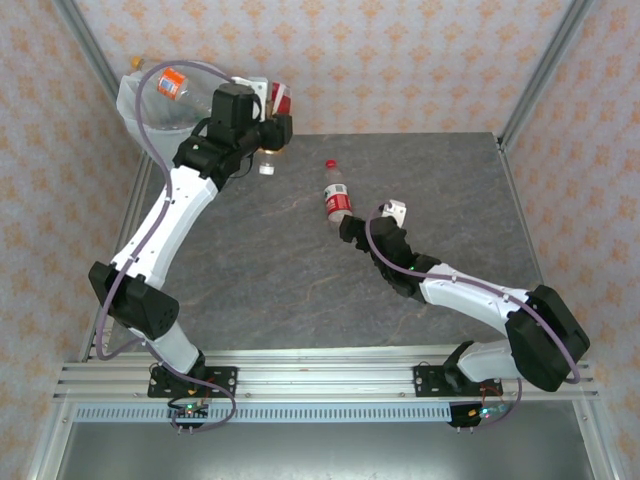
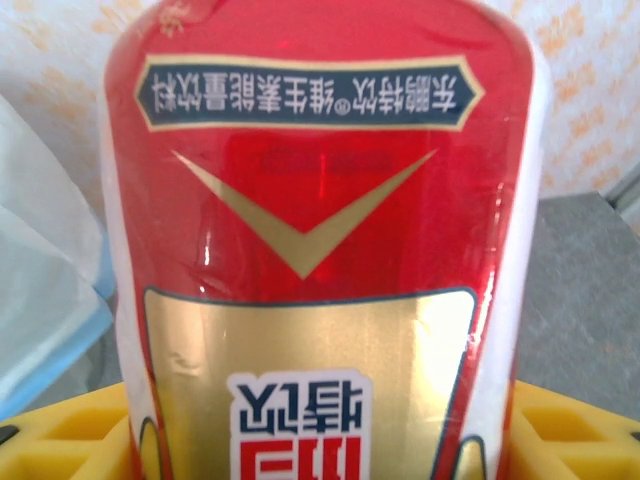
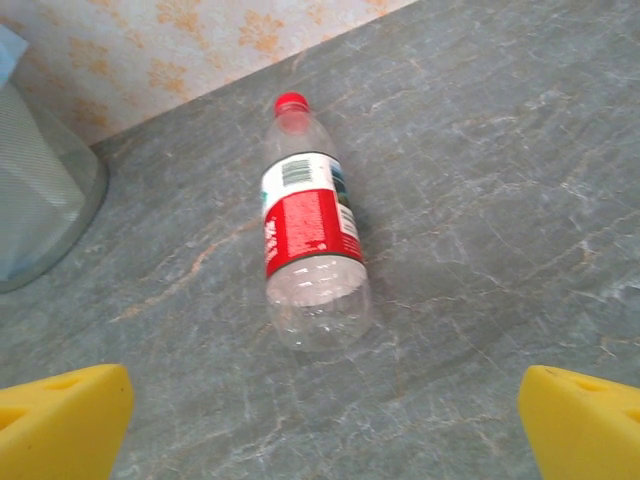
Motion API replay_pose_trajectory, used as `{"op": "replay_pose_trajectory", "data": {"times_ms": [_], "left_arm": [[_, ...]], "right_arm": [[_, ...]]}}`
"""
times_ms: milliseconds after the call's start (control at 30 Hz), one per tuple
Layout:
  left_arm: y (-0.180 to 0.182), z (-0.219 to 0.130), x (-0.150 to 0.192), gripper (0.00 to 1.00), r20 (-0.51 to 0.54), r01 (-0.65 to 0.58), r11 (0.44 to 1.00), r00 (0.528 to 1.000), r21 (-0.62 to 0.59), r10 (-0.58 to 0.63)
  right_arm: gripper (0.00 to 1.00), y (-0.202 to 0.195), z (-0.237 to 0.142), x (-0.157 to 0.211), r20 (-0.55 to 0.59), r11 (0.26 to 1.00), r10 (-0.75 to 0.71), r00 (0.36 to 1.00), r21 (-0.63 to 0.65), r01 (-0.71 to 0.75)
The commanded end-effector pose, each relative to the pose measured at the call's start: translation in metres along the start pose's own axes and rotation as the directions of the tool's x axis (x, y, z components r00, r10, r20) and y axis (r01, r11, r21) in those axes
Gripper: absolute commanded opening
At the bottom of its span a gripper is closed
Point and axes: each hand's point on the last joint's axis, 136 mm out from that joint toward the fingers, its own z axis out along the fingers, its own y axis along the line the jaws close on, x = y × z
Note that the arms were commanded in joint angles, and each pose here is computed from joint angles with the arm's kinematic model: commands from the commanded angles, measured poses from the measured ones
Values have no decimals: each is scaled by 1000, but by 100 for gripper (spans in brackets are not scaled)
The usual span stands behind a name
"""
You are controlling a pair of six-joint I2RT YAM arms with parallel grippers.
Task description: Put the plastic bottles in the bin
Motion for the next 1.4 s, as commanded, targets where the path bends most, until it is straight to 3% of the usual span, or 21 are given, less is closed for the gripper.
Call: {"op": "replay_pose_trajectory", "data": {"times_ms": [0,233,600,800,1000,1167,1367], "left_arm": [[20,-25,-51,39,175,56,995,984,-88,-40],[48,-28,-84,39,265,131,976,961,-171,-83],[105,-16,-100,38,307,210,933,945,-292,-116],[172,-20,-107,36,371,363,852,902,-378,-219],[210,-16,-112,37,486,471,754,843,-458,-232],[244,5,-102,38,504,548,677,813,-492,-291],[263,24,-101,38,521,573,648,798,-502,-302]], "right_arm": [[99,14,-5,-13,47,996,23,999,-84,-19],[99,34,-11,-20,66,982,12,998,-190,0],[99,28,-17,-23,80,984,4,997,-176,10],[99,15,-26,-23,104,988,9,994,-152,7],[99,13,-31,-26,117,988,13,993,-155,6],[99,10,-37,-29,127,989,19,992,-150,0],[99,5,-43,-30,133,990,34,990,-143,-15]]}}
